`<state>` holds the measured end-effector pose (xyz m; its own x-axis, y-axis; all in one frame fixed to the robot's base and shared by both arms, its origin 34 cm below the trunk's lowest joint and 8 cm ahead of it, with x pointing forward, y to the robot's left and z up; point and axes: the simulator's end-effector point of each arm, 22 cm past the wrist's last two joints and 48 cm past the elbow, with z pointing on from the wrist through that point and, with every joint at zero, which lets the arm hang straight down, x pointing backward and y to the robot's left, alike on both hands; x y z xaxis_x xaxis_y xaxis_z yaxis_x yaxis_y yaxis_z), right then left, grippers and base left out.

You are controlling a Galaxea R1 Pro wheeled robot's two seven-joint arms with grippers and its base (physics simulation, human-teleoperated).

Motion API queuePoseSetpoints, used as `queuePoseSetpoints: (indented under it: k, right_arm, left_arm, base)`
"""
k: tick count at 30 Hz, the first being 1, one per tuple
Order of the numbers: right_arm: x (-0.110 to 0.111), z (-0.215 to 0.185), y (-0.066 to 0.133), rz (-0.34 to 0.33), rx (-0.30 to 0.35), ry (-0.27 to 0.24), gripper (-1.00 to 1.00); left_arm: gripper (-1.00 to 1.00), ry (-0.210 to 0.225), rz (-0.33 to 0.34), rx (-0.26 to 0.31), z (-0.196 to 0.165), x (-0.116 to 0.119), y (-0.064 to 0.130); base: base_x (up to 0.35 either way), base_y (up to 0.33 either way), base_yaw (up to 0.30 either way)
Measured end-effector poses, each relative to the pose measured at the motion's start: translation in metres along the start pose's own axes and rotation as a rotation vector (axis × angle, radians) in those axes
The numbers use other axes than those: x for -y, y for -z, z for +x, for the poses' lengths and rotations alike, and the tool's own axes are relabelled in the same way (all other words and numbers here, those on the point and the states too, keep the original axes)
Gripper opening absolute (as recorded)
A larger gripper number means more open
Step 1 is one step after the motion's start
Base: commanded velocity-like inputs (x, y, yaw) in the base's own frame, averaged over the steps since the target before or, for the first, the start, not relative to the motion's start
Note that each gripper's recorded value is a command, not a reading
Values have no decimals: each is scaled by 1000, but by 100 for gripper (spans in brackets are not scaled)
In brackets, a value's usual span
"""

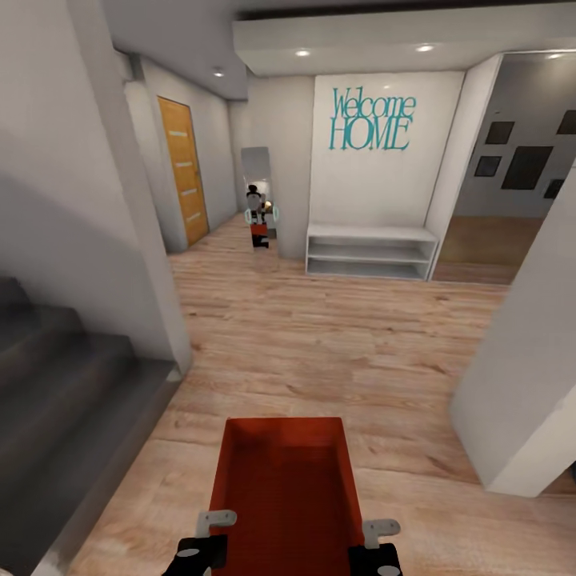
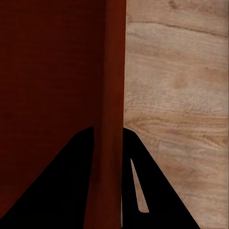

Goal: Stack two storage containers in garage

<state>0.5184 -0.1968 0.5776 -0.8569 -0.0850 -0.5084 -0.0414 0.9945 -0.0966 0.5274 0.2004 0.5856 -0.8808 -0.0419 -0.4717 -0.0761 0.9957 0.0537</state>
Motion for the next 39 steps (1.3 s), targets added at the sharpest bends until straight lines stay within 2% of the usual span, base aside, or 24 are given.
queuePoseSetpoints:
  k: [39]
  right_arm:
    - [0, 0, 0, 1, 0, -1, -100]
  left_arm:
    - [-100, 0, -1, 0, 0, 0, 0]
  base:
    - [322, 0, 0]
